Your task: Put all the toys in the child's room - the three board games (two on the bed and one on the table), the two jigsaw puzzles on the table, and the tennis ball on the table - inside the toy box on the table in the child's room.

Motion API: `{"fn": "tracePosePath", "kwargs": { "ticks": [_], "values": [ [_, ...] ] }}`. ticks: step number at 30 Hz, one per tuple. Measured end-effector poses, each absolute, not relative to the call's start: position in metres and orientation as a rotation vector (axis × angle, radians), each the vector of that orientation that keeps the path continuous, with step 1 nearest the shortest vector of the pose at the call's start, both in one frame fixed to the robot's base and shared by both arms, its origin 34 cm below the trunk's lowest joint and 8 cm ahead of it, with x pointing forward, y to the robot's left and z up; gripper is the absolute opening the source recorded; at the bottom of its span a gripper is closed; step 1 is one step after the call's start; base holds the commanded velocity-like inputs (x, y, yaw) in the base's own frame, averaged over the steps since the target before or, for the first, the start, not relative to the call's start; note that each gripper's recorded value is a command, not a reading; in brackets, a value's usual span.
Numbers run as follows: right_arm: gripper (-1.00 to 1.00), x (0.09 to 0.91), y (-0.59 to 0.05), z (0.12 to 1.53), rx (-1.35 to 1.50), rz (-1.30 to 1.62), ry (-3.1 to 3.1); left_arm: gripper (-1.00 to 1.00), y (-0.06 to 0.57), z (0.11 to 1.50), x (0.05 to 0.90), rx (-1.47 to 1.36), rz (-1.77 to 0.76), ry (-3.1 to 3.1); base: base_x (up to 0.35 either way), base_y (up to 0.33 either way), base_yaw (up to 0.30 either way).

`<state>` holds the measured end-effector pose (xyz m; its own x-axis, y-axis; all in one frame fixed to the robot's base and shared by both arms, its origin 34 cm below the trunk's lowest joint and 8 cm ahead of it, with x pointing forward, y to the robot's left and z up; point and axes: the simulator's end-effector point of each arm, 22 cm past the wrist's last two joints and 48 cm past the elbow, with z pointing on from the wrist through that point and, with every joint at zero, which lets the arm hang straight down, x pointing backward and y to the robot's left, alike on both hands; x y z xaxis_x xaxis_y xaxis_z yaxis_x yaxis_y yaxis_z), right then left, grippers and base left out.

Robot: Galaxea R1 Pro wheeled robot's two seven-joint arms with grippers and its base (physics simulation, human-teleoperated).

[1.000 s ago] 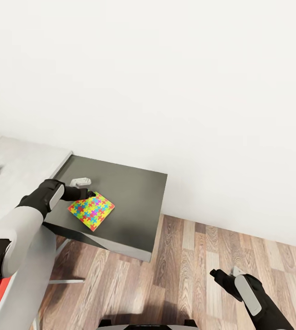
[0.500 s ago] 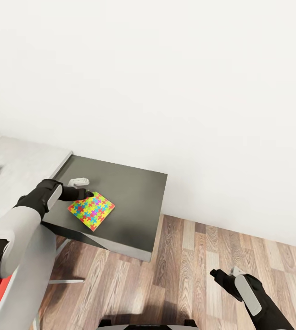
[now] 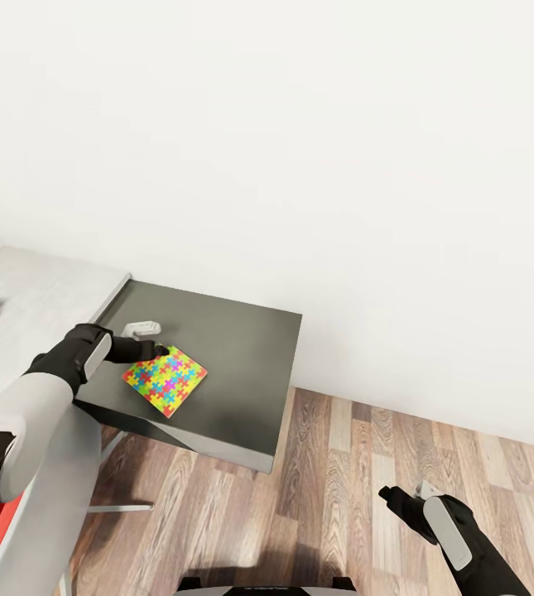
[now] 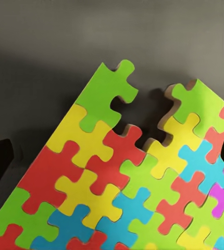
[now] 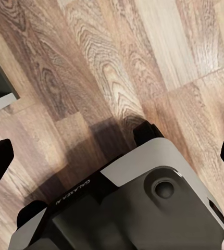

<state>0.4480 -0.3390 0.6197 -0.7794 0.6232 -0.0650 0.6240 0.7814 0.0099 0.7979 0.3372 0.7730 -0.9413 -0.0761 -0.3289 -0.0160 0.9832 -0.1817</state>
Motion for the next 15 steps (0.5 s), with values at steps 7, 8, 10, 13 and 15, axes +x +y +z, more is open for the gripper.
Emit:
{"fn": "tracePosePath", "kwargs": {
  "ticks": [7, 8, 10, 13, 15],
  "values": [
    [1.00, 0.448, -0.339, 0.620, 1.018, -0.018, 2.903, 1.00, 0.326, 0.775, 0.798, -0.049, -0.319, 2.782, 0.000, 0.000, 0.000],
    [1.00, 0.448, -0.339, 0.620, 1.018, -0.018, 2.903, 1.00, 0.325, 0.775, 0.798, -0.048, -0.322, 2.782, 0.000, 0.000, 0.000],
    [1.00, 0.448, -0.339, 0.620, 1.018, -0.018, 2.903, 1.00, 0.325, 0.775, 0.798, -0.047, -0.325, 2.782, 0.000, 0.000, 0.000],
    [1.00, 0.448, -0.339, 0.620, 1.018, -0.018, 2.903, 1.00, 0.325, 0.775, 0.797, -0.046, -0.327, 2.782, 0.000, 0.000, 0.000],
    [1.00, 0.448, -0.339, 0.620, 1.018, -0.017, 2.904, 1.00, 0.324, 0.775, 0.797, -0.046, -0.329, 2.783, 0.000, 0.000, 0.000]
  ]
}}
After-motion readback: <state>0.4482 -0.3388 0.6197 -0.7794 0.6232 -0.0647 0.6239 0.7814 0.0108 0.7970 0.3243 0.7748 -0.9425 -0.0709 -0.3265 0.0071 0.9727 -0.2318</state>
